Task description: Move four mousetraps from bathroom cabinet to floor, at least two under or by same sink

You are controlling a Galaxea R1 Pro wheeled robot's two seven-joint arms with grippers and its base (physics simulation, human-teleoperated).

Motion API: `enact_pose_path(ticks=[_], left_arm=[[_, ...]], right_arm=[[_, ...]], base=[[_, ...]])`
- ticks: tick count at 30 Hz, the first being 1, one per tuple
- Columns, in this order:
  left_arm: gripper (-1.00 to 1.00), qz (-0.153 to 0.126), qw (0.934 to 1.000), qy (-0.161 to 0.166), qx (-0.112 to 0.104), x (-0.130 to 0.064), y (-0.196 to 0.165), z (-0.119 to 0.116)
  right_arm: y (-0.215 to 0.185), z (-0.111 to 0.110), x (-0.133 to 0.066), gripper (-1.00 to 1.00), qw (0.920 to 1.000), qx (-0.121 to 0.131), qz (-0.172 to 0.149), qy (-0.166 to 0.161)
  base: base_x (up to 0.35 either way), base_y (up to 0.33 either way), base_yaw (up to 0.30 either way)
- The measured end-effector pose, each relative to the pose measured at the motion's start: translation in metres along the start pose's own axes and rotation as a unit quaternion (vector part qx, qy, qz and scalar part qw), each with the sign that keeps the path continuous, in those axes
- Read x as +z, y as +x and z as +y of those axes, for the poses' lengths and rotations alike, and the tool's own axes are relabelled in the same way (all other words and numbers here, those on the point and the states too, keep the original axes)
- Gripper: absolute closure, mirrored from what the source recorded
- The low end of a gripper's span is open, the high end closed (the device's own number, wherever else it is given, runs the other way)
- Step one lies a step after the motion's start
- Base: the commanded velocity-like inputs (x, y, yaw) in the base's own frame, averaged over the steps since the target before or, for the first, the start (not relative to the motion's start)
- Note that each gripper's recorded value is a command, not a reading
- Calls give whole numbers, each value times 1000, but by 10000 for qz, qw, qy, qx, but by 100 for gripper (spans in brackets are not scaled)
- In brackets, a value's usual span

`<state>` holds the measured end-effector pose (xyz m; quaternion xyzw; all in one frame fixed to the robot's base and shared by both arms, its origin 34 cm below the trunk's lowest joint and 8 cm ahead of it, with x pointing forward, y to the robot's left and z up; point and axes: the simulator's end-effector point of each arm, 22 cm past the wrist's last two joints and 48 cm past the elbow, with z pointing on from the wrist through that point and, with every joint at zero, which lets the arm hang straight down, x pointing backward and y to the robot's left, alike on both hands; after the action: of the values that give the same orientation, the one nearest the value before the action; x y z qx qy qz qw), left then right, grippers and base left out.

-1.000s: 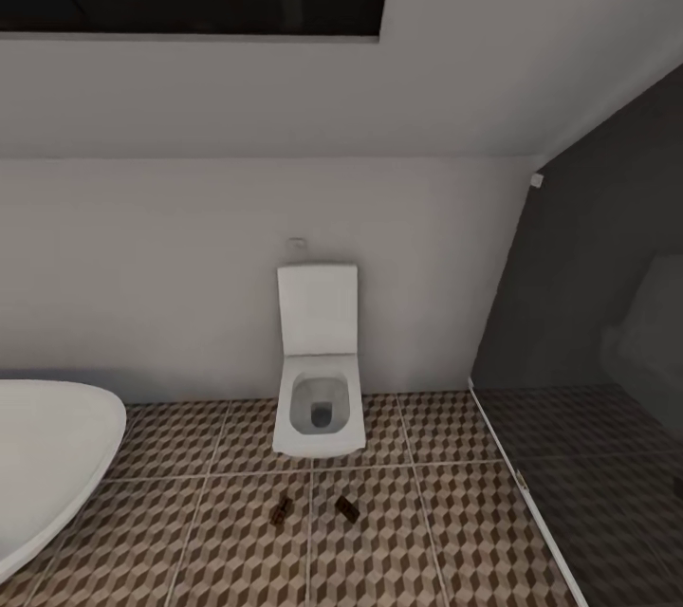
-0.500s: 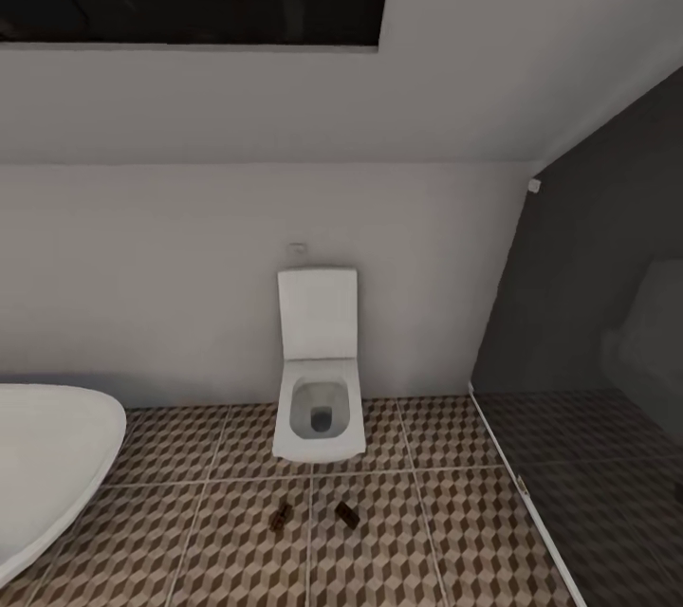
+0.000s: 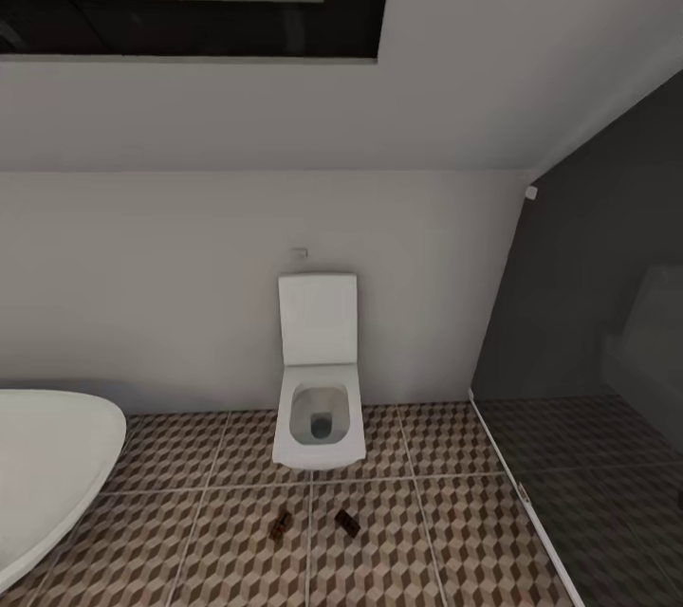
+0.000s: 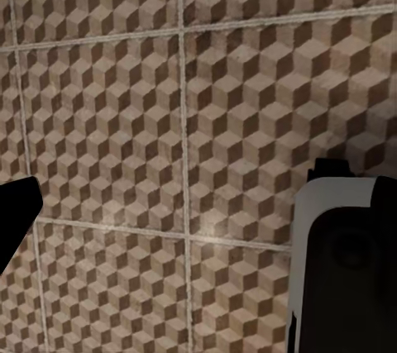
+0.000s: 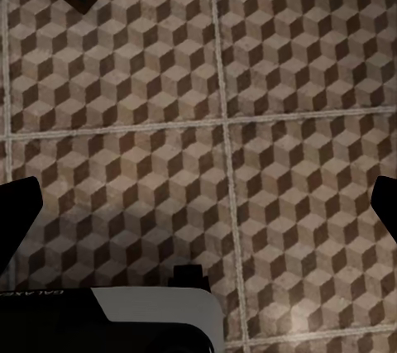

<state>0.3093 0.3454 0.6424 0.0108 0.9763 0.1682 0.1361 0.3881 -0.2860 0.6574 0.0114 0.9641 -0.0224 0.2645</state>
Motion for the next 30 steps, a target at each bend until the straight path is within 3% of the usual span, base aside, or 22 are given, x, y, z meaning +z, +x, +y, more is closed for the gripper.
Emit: enact_pose_path(ticks=[4,7,13,16,21,30], left_arm=[[-100,13,10000,40,-5,-2,0,-7],[-100,34,10000,47,-2,-3,1,-10],[-100,67,10000,38,-38,-4,2,-13],[-100,128,9998,28,-129,-4,5,-13],[-100,618,9975,28,-348,-6,27,-15],[-100,1139,9928,87,-364,-9,50,-17]], right_arm=[[1,2,0,-100,10000,4,25,-12],[9,3,0,-100,9998,5,221,-19],[46,5,-5,-100,9941,33,1085,-51],[52,5,-6,-100,9923,44,1237,-55],[57,6,-8,-100,9906,50,1365,-55],[60,-2,-8,-100,9900,19,1408,-1]], base=[[0,0,0],[0,0,0],[0,0,0],[0,0,0],[0,0,0],[0,0,0]])
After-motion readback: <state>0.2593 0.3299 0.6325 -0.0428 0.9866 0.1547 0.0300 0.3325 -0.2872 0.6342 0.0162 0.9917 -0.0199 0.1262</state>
